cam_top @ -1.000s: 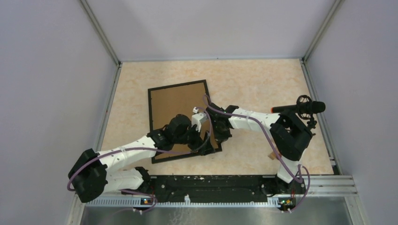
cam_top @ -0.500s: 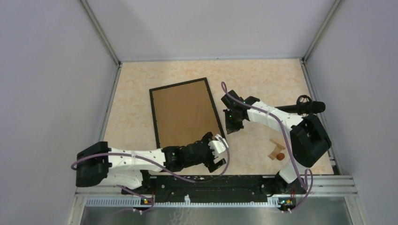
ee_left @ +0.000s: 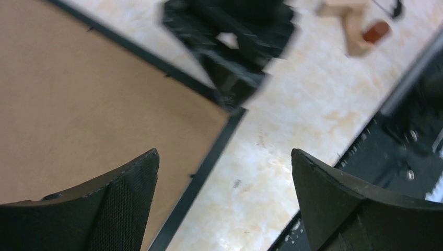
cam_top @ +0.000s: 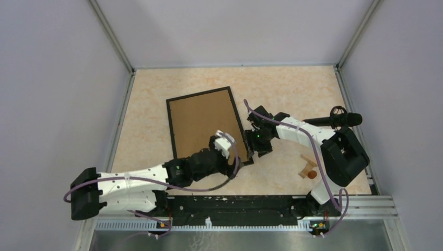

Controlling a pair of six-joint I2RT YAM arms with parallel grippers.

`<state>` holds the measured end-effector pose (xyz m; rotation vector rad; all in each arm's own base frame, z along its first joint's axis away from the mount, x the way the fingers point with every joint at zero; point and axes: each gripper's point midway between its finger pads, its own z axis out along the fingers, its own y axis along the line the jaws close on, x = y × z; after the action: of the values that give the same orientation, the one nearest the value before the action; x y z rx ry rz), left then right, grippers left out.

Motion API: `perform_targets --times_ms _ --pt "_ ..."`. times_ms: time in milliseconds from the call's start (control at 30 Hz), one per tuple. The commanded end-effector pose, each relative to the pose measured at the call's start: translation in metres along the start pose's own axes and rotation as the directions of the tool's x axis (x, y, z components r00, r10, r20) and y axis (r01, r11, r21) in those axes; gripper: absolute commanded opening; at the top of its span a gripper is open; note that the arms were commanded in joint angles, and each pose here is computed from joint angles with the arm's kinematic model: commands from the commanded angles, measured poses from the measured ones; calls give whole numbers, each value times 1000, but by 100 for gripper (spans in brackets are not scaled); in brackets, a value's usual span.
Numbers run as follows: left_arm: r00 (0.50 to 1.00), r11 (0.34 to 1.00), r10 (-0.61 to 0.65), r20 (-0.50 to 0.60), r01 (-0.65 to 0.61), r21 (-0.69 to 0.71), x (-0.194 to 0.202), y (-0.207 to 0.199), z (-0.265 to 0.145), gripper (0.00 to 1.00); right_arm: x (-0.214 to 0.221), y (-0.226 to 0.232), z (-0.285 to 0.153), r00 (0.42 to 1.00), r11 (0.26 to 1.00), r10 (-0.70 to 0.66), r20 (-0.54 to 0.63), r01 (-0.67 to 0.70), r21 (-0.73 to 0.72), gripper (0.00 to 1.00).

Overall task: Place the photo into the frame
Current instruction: Turn over the photo frame at the center of the board.

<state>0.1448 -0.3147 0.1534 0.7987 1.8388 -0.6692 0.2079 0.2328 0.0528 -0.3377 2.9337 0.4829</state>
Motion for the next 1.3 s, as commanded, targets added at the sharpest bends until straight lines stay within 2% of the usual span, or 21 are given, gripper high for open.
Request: perform_targets --times_ms 0,67,167,233,300,500,767,900,1067,1267 --pt "944 940 -324 -61 315 -130 14 50 -11 99 -5 5 3 999 997 -37 27 39 -63 59" --pt "913 903 -407 -28 398 -162 10 72 -20 99 -8 3 7 999 998 -34 39 36 -49 67" --pt "885 859 -460 79 466 -211 -1 98 -33 99 -16 -4 12 999 999 -33 41 33 9 67" --pt "861 817 -494 124 508 -273 -2 116 -40 99 -20 -6 15 999 999 -28 36 27 37 59" --pt "850 797 -511 127 524 -300 -3 125 -43 98 -23 -9 20 999 998 -24 36 22 64 47" --pt "848 790 -528 51 512 -337 6 132 -36 99 -23 -20 33 999 985 -44 23 40 166 41" --pt "826 804 -563 12 551 -223 15 115 -21 99 -34 -19 39 997 974 -79 -17 81 210 39" --pt "818 816 -573 -56 563 -129 21 95 -16 99 -41 -21 41 994 967 -83 -65 96 234 37" --pt "824 832 -548 -144 555 17 27 68 -14 99 -51 -29 49 992 964 -72 -100 95 248 27" --pt "845 827 -490 -213 528 191 34 41 -11 99 -51 -27 65 988 970 -79 -135 108 219 28"
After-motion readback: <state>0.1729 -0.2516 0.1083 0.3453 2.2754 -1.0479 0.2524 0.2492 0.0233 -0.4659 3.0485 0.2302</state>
